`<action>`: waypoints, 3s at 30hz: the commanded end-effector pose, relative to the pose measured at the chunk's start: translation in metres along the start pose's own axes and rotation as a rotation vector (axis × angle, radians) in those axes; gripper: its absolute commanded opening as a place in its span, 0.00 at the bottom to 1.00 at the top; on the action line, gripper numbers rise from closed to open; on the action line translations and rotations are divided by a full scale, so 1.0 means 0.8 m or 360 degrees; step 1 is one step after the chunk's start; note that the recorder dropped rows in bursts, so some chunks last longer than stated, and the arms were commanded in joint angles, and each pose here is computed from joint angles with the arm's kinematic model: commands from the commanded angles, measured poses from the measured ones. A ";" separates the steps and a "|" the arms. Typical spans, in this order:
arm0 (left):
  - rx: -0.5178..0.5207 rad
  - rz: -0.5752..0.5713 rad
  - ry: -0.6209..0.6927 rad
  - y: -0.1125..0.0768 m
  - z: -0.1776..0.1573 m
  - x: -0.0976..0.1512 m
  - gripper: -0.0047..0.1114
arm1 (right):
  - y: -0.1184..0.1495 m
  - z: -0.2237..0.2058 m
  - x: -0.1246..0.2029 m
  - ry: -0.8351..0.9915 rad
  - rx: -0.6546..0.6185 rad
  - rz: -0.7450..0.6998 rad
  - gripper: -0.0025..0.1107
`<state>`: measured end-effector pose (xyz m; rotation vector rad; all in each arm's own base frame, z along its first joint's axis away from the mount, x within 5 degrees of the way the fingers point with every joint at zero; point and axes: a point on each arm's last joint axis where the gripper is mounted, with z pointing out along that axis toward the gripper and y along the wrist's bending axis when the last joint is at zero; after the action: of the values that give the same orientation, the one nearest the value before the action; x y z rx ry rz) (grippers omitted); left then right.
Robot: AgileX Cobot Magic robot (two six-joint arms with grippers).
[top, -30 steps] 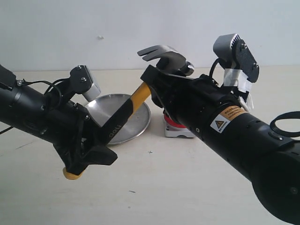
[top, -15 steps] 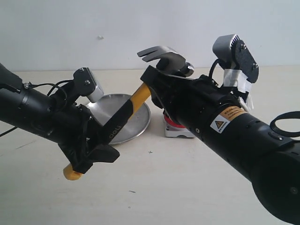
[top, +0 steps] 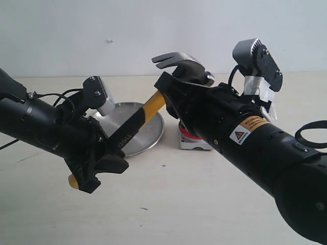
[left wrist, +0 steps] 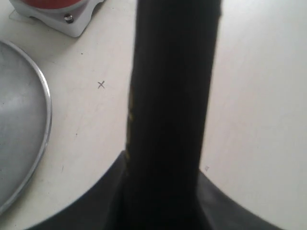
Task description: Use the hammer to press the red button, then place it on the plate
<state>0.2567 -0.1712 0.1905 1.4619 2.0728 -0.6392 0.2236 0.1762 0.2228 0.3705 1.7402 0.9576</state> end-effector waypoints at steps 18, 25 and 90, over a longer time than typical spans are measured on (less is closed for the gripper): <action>-0.0034 -0.0035 -0.0021 0.003 -0.001 -0.001 0.04 | -0.004 0.000 0.008 0.0190 0.0114 -0.0195 0.54; -0.0034 -0.0031 -0.0023 0.003 -0.001 -0.001 0.04 | -0.007 -0.001 0.014 0.0277 0.0145 -0.0295 0.64; -0.0849 -0.0984 0.0113 -0.084 -0.008 -0.087 0.04 | -0.095 -0.245 -0.051 -0.0312 0.0056 -0.0955 0.02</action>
<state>0.2151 -0.2247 0.2347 0.5934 2.5795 -0.1426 0.0780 0.0217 0.2182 -0.0536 1.5269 0.4704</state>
